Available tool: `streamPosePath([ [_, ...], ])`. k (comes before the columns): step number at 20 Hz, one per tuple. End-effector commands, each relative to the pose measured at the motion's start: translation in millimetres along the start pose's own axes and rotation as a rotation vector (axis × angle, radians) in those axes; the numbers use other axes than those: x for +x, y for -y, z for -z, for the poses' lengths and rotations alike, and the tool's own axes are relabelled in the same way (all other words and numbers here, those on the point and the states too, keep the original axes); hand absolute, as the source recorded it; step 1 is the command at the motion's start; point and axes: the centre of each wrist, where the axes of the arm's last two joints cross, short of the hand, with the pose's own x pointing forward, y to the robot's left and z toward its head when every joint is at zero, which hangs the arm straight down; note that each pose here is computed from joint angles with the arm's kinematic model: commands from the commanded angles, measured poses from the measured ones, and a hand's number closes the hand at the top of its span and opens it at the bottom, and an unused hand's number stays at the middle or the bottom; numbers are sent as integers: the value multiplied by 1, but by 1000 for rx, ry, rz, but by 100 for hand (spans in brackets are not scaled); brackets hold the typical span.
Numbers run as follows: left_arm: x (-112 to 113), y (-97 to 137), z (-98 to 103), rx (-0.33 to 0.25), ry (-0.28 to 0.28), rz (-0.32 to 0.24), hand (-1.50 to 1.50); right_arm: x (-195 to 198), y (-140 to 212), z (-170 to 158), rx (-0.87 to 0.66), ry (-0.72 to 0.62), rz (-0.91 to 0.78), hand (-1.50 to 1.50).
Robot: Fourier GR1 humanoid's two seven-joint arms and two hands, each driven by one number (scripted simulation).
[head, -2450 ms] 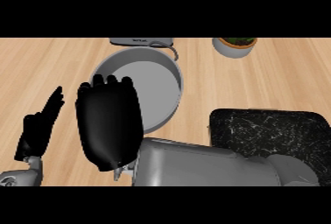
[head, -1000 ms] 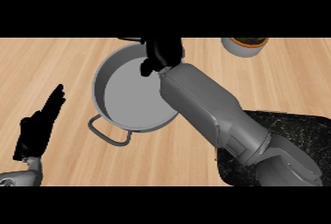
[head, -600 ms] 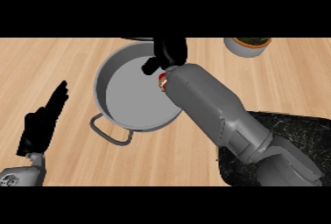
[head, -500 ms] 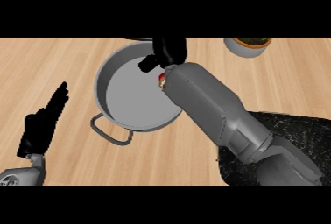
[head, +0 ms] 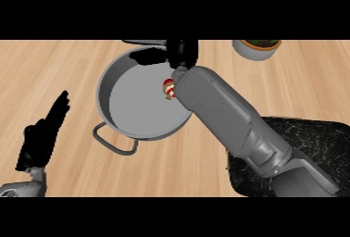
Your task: Pick the cupcake from the tray and place it in the pot
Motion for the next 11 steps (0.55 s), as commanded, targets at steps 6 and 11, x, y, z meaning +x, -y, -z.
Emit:
streamPosePath([
  [6, -8, -5, -7, 64, -50, 9, 0, -19, 7, -11, 118, -38, 222, -150],
  [11, -35, -3, -25, 91, -78, -1, 0, -56, 23, -41, 116, -16, 252, -150],
])
